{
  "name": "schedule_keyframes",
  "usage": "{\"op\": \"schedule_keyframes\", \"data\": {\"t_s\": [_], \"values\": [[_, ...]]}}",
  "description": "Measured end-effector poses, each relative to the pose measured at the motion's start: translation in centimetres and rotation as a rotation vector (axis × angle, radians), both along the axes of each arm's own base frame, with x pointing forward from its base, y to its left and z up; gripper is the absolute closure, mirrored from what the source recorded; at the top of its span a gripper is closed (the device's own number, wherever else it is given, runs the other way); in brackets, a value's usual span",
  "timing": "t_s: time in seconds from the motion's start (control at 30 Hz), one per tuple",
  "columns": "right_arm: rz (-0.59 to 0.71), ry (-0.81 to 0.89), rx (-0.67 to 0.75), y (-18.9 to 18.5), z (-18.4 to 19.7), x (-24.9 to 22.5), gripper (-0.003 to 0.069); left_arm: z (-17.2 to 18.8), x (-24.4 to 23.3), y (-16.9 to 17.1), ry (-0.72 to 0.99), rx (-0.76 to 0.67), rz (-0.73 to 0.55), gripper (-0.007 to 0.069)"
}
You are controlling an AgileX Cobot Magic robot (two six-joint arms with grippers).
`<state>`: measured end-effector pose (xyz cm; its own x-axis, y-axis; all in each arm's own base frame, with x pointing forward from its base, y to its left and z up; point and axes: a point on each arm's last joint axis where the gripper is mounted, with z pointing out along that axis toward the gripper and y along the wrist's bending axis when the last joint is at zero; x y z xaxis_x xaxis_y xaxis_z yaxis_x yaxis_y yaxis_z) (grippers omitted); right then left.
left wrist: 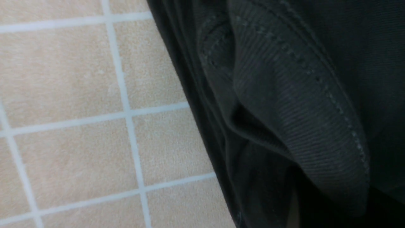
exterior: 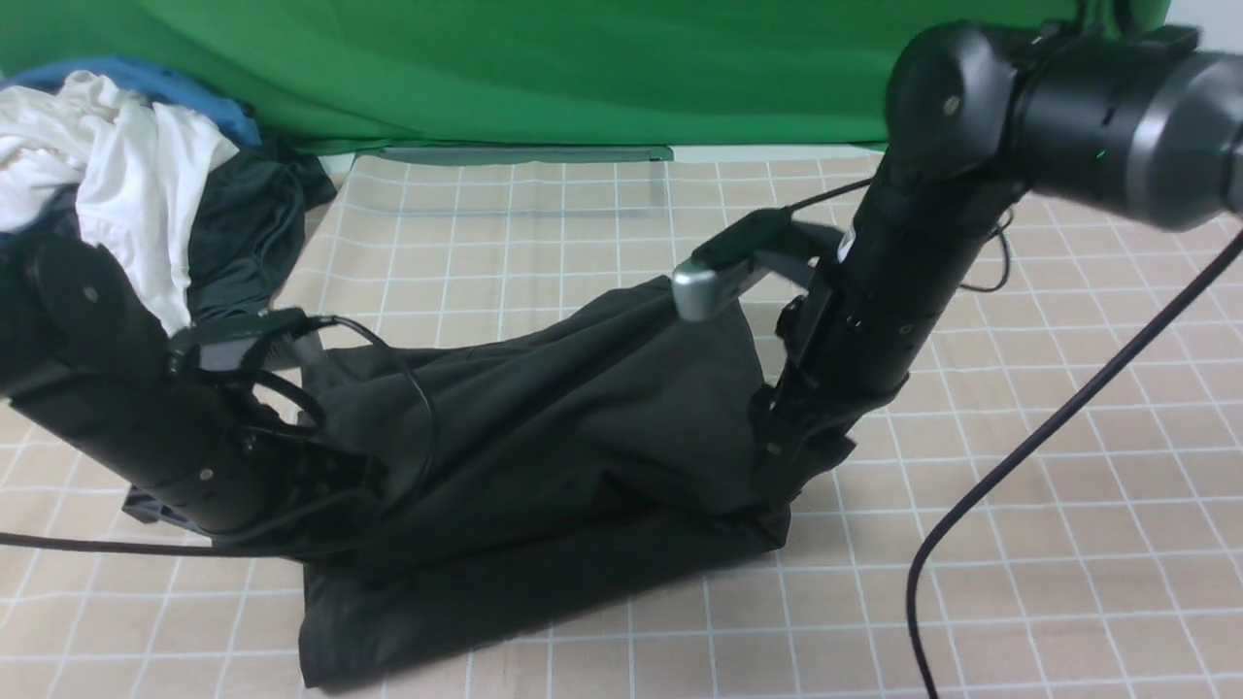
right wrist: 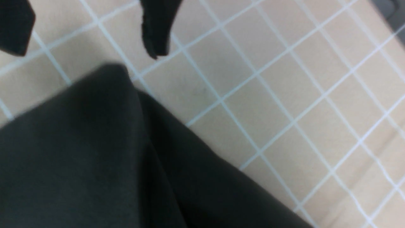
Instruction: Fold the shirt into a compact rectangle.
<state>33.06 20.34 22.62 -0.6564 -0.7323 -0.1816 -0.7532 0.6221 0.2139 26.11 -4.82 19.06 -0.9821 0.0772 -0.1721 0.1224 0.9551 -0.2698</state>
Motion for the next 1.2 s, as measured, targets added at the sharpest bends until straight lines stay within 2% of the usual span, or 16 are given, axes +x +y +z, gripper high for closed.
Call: {"op": "schedule_keyframes", "data": {"t_s": [0.3,0.53,0.6,0.73,0.77,0.8,0.83,0.97,1.2], "values": [[0.118,-0.123,-0.060,2.9,-2.5,0.0,0.0085,1.1,-1.0,0.1,0.030,0.004,-0.015,0.0591],[0.161,-0.238,-0.084,3.2,-2.9,0.9,0.0110,1.2,-1.2,0.3,0.046,0.026,-0.005,0.0591],[0.169,-0.248,-0.088,3.2,-3.0,1.0,0.0137,1.5,-1.3,0.3,0.037,0.026,-0.005,0.0591],[0.178,-0.260,-0.089,3.4,-3.0,0.9,0.0283,2.6,-1.7,0.5,0.004,0.030,0.031,0.0591],[0.180,-0.260,-0.088,3.5,-3.0,0.9,0.0345,3.0,-1.9,0.6,-0.009,0.039,0.036,0.0591],[0.180,-0.260,-0.088,3.5,-3.0,0.9,0.0345,3.1,-2.0,0.6,-0.011,0.041,0.038,0.0591],[0.178,-0.260,-0.086,3.5,-3.0,0.9,0.0418,3.4,-2.2,0.8,-0.018,0.059,0.036,0.0591],[0.180,-0.247,-0.091,3.4,-3.0,0.8,0.0559,3.6,-2.6,1.1,-0.010,0.098,0.023,0.0590],[0.200,-0.136,-0.137,3.0,-3.2,-0.2,0.0575,3.6,-2.6,1.1,-0.006,0.102,0.021,0.0588]]}}
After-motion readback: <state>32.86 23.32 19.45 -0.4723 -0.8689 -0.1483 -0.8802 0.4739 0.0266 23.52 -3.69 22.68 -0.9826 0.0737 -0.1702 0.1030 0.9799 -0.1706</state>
